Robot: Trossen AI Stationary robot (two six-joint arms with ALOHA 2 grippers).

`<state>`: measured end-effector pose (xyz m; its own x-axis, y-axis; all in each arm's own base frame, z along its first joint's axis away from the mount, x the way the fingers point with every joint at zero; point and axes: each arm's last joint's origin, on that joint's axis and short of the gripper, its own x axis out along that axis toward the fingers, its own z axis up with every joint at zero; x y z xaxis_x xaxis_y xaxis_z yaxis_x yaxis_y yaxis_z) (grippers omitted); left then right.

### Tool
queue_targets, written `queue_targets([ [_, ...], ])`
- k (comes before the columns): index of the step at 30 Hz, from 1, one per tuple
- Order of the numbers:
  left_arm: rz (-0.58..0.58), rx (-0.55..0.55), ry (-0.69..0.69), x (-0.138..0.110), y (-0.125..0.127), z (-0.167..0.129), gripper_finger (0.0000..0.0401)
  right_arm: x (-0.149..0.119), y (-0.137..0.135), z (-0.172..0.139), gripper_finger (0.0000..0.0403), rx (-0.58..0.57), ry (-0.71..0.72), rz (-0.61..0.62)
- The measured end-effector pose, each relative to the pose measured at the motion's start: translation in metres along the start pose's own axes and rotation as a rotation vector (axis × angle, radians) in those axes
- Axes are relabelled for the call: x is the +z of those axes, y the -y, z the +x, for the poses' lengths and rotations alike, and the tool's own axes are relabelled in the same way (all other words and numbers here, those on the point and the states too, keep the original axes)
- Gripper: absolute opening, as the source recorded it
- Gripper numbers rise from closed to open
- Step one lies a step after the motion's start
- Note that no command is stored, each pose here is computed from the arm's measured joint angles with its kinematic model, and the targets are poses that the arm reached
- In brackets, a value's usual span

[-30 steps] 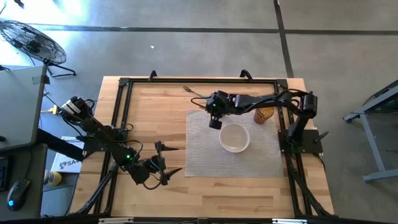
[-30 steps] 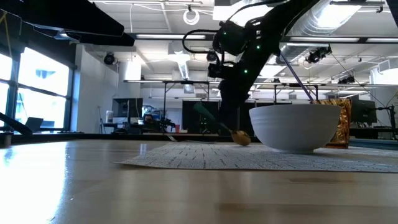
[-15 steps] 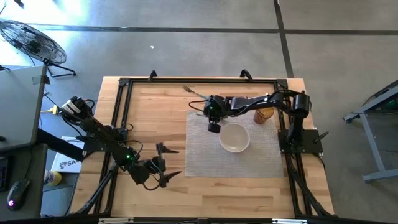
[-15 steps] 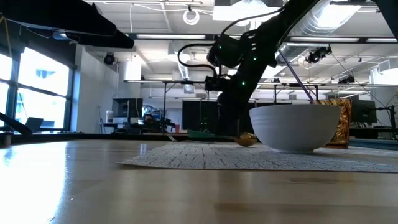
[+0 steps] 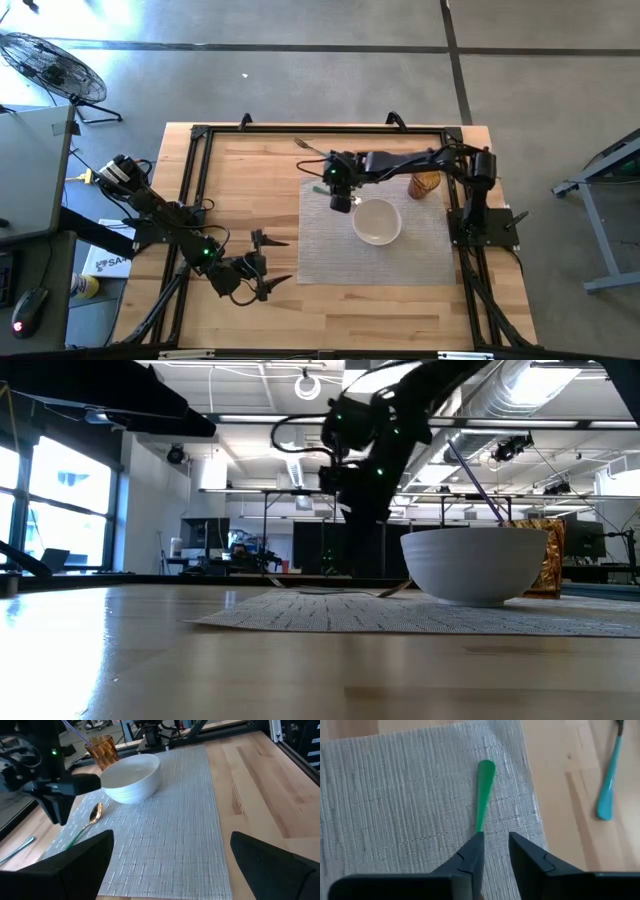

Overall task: Pick & Place Utensil
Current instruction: Put the green spoon into the white bowl on the gray mat

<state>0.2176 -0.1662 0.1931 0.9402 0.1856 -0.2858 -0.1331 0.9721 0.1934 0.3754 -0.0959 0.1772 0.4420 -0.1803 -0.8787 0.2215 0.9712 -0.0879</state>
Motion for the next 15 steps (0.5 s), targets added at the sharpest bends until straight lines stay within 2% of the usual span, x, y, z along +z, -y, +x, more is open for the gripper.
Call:
queue_targets([
  [6, 0.005, 0.006, 0.001, 0.000, 0.000, 0.000, 0.0396, 0.023, -0.004, -0.001, 0.0112, 0.035, -0.070, 0.018],
  [11, 0.005, -0.032, -0.005, 0.000, 0.001, 0.000, 0.0396, 0.016, 0.002, 0.025, 0.0126, 0.039, -0.209, 0.040],
  [15, 0.008, -0.061, -0.010, 0.000, 0.002, 0.000, 0.0396, 0.007, 0.008, 0.035, 0.0124, 0.044, -0.260, 0.094],
])
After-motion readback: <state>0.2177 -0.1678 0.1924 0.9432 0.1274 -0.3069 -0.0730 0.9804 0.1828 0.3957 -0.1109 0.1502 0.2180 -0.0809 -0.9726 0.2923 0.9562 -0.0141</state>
